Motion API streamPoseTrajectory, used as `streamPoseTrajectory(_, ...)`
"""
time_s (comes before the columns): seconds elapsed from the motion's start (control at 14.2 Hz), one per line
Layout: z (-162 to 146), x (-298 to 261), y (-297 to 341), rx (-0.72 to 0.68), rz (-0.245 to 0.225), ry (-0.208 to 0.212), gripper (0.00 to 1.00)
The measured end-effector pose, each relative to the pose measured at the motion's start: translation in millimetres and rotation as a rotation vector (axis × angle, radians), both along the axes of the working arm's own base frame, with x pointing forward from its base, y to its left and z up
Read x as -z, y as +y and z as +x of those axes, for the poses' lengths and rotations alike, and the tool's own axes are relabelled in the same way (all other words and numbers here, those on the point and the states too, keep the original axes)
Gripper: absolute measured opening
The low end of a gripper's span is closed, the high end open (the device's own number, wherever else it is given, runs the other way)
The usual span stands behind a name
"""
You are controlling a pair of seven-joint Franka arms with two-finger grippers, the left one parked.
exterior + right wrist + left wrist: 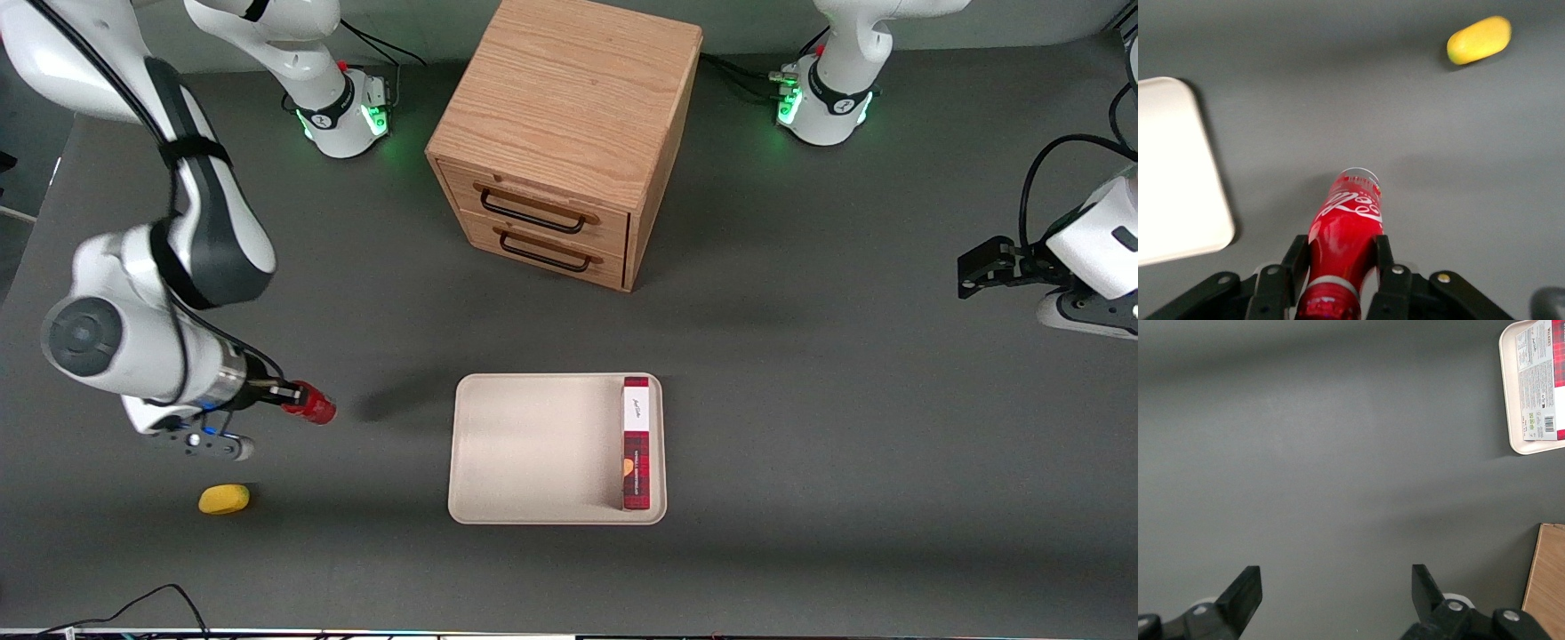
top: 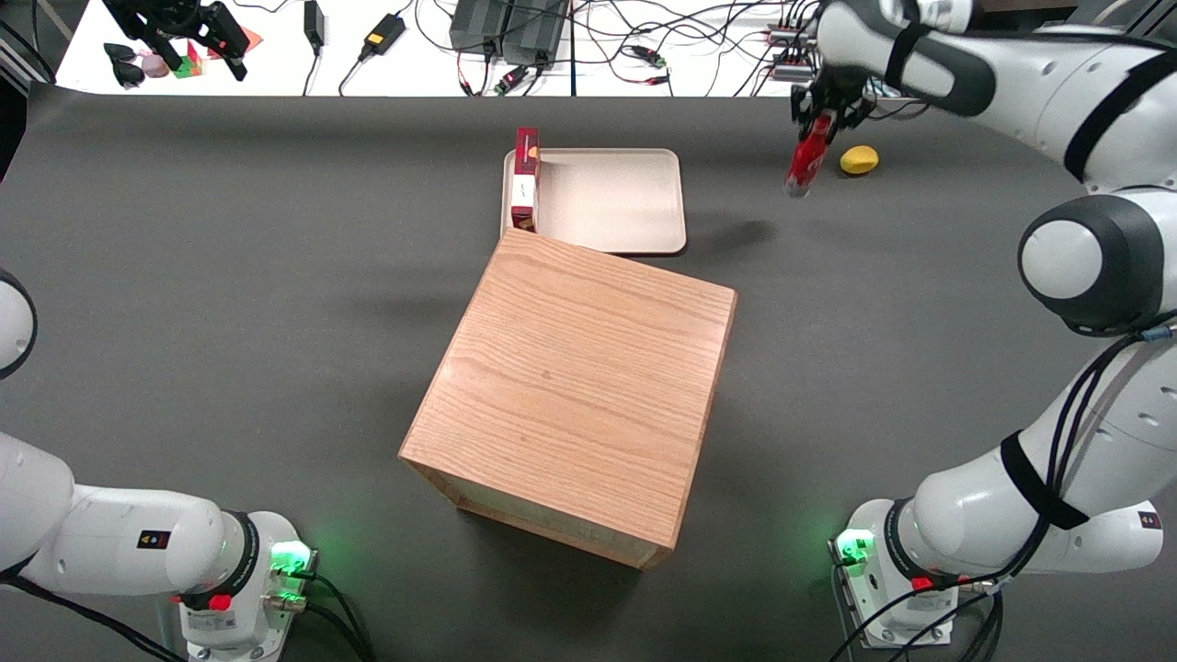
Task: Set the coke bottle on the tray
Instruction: 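Lift the bottle and carry it with the right gripper to the tray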
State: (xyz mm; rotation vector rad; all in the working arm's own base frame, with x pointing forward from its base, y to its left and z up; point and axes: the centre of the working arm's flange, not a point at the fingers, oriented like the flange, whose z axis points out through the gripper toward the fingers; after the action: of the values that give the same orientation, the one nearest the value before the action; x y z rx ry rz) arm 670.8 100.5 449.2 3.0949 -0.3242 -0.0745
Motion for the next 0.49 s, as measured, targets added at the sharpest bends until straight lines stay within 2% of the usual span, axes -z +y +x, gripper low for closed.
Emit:
streamPoseTrajectory(0.28,-3.2,-89.7,13.3,0.004,0.09,-0.015,0.45)
streamPoseTrajectory(0.49,9.8,-101.9,42.8,0.086,0.155,-0.042,0.45)
